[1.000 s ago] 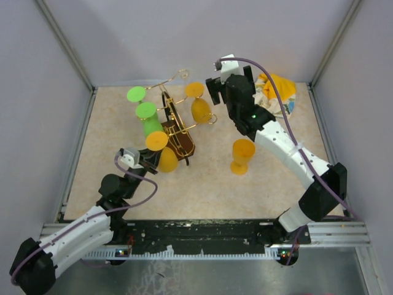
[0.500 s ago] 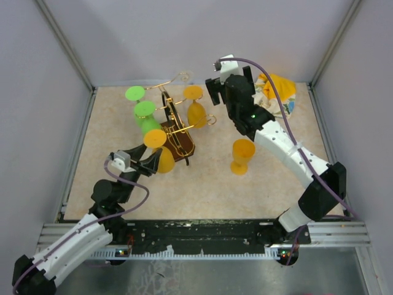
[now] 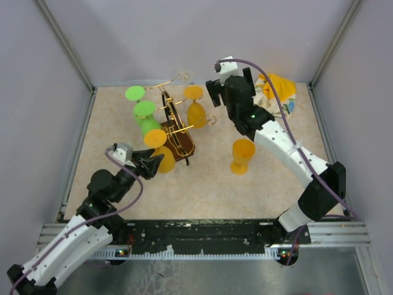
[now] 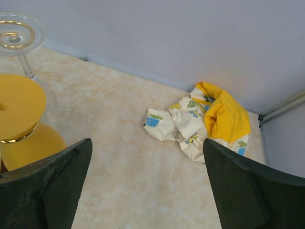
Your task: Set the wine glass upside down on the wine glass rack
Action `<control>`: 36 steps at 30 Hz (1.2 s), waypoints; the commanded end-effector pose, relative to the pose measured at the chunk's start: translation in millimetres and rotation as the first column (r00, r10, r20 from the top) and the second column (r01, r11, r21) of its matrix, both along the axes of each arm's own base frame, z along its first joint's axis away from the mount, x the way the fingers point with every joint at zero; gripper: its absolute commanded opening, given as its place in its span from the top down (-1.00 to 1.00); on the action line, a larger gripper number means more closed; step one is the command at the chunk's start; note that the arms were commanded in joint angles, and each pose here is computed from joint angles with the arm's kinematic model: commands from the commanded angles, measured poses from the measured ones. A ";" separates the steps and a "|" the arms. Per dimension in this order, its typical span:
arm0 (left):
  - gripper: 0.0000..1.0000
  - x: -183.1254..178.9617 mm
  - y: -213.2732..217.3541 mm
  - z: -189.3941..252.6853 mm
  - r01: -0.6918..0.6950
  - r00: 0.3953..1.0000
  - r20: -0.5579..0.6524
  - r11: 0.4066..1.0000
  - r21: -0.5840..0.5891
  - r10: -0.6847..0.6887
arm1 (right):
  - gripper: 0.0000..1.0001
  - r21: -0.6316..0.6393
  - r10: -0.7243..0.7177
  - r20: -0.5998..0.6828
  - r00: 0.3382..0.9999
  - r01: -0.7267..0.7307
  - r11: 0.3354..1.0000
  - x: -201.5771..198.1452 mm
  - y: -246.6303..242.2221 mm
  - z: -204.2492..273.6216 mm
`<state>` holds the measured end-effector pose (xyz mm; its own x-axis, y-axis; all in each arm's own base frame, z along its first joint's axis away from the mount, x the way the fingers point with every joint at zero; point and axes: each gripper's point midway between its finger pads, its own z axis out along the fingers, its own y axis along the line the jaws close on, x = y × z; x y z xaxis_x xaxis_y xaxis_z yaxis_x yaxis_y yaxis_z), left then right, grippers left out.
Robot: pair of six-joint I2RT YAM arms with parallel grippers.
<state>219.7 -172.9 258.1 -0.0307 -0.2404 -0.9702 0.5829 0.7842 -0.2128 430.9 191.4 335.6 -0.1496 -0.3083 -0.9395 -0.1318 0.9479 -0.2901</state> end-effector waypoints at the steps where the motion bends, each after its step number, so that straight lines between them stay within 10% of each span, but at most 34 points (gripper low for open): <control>1: -0.05 -8.0 15.4 5.7 -0.048 0.997 -0.058 0.999 -0.007 0.047 | -0.99 0.000 -0.032 0.017 0.999 0.032 0.999 3.9 -9.2 5.2; 12: -0.03 11.9 84.5 -0.4 -0.425 0.880 -0.177 0.898 0.116 0.440 | -0.99 -0.009 -0.036 0.002 0.999 0.036 0.999 4.0 -11.7 -1.2; 22: -0.11 31.5 150.0 10.1 -0.765 0.552 -0.148 0.569 0.302 0.820 | -0.99 -0.005 -0.090 -0.064 0.994 0.090 0.996 -1.5 -33.1 -10.3; 36: -0.16 79.9 120.7 93.5 -0.757 0.631 0.030 0.606 0.246 0.775 | -0.98 0.085 -0.116 -0.306 0.945 0.148 0.985 -54.0 -95.5 -45.6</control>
